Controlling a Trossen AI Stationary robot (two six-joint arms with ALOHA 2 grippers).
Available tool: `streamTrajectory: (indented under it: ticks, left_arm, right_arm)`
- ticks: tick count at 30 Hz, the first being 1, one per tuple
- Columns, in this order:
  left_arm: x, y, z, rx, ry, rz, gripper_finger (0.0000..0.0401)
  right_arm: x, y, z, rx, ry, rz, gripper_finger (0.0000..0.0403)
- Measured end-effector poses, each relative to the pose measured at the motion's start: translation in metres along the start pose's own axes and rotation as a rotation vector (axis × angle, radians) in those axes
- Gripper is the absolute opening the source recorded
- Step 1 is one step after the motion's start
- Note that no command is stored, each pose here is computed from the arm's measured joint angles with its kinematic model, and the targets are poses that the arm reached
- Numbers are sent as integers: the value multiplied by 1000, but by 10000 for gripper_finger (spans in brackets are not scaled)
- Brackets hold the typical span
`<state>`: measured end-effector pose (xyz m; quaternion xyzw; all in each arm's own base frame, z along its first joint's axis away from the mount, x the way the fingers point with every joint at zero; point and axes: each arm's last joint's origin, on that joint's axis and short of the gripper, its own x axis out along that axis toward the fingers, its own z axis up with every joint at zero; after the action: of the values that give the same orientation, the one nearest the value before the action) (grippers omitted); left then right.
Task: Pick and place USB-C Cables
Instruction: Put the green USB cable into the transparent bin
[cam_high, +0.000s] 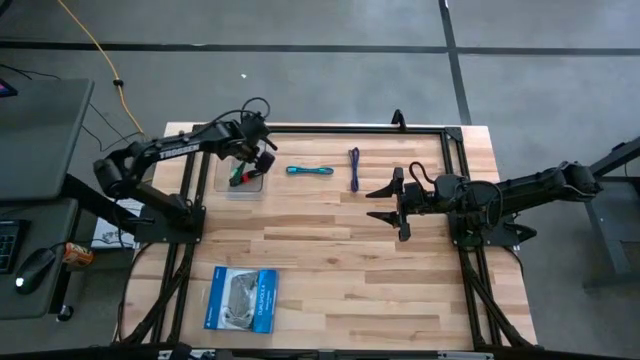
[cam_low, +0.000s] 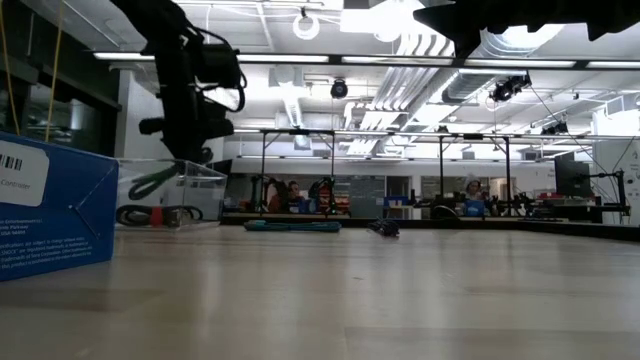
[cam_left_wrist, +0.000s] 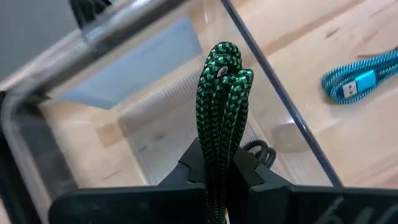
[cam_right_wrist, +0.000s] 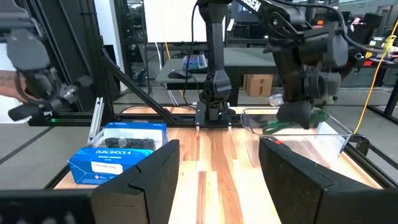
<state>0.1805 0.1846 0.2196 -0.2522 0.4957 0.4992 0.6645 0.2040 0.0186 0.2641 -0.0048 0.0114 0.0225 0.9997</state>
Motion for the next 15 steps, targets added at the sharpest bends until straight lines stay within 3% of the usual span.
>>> streamTrajectory:
  ticks: [15]
  left_arm:
    - [49,5,3,-50,207,-32,0]
  right_arm:
    - [0,0,0,0,0,0,211]
